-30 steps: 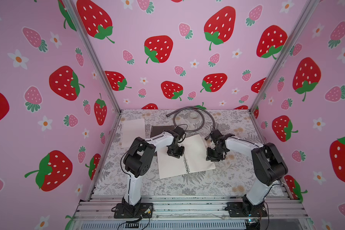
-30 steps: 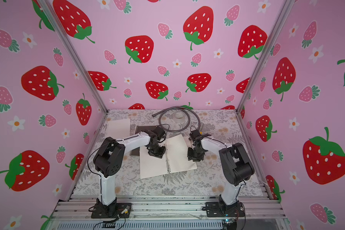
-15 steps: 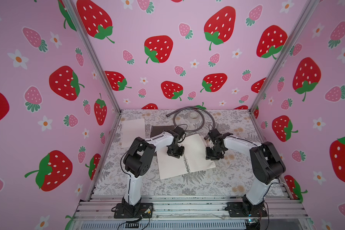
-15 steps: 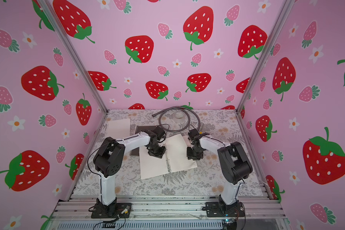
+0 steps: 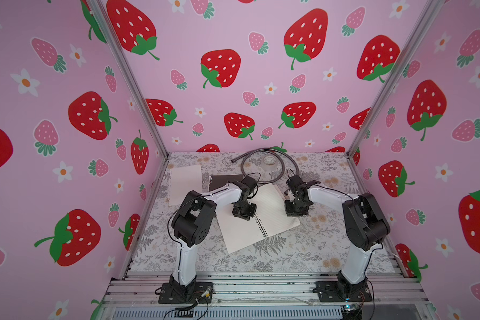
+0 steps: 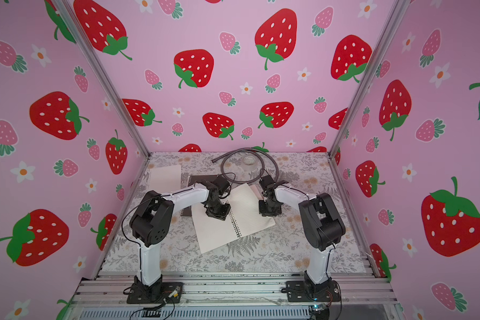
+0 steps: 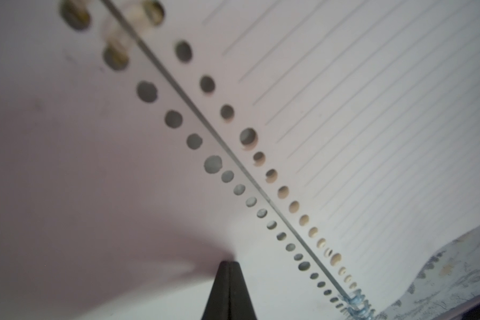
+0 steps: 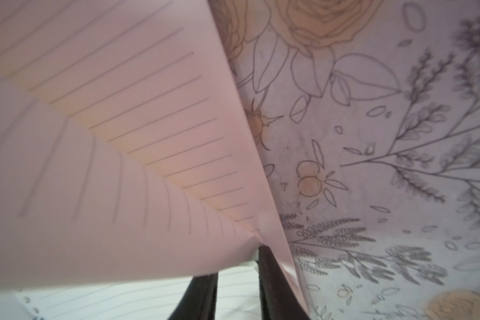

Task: Tear off pages from different notebooks
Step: Tear off the paper from the notebook.

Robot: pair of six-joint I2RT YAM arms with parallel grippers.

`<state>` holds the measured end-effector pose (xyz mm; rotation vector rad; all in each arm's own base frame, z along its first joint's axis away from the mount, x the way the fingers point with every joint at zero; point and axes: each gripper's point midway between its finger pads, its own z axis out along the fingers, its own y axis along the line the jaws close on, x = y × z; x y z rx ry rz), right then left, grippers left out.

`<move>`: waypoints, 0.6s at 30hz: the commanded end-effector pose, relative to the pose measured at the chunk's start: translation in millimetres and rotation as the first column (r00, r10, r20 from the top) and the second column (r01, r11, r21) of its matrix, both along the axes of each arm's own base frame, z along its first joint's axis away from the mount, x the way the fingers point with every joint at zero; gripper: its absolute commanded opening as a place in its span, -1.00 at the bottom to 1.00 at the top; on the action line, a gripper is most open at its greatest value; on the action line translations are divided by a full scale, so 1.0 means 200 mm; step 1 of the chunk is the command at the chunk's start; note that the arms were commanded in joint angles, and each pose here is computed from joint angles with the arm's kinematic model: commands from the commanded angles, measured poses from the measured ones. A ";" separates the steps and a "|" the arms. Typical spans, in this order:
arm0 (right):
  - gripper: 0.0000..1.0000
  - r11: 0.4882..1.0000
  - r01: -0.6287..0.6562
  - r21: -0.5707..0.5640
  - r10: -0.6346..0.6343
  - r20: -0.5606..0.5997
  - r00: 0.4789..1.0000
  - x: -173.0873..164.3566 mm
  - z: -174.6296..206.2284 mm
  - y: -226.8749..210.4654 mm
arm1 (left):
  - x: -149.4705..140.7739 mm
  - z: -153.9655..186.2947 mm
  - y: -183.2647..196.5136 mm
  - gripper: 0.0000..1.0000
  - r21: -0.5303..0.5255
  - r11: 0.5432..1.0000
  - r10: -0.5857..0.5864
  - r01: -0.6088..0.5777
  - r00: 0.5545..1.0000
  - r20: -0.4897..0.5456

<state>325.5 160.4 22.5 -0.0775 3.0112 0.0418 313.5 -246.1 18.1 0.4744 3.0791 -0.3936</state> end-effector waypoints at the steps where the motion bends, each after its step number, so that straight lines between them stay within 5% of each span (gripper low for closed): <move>1: -0.54 0.992 -0.015 -0.126 0.012 -0.025 1.000 -0.01 -0.09 -0.08 | -0.05 -0.05 0.05 -1.00 0.043 0.999 0.006 -0.004 0.999 -0.050; 8: -0.73 0.970 -0.075 -0.230 0.076 -0.003 0.997 0.02 -0.10 -0.08 | -0.05 -0.04 0.05 -1.00 0.043 0.999 0.004 -0.002 0.999 -0.049; 18: -1.00 0.985 -0.054 -0.163 0.069 0.089 0.994 0.05 0.09 -0.03 | -0.05 -0.05 0.05 -1.00 0.044 0.999 0.003 -0.001 0.999 -0.053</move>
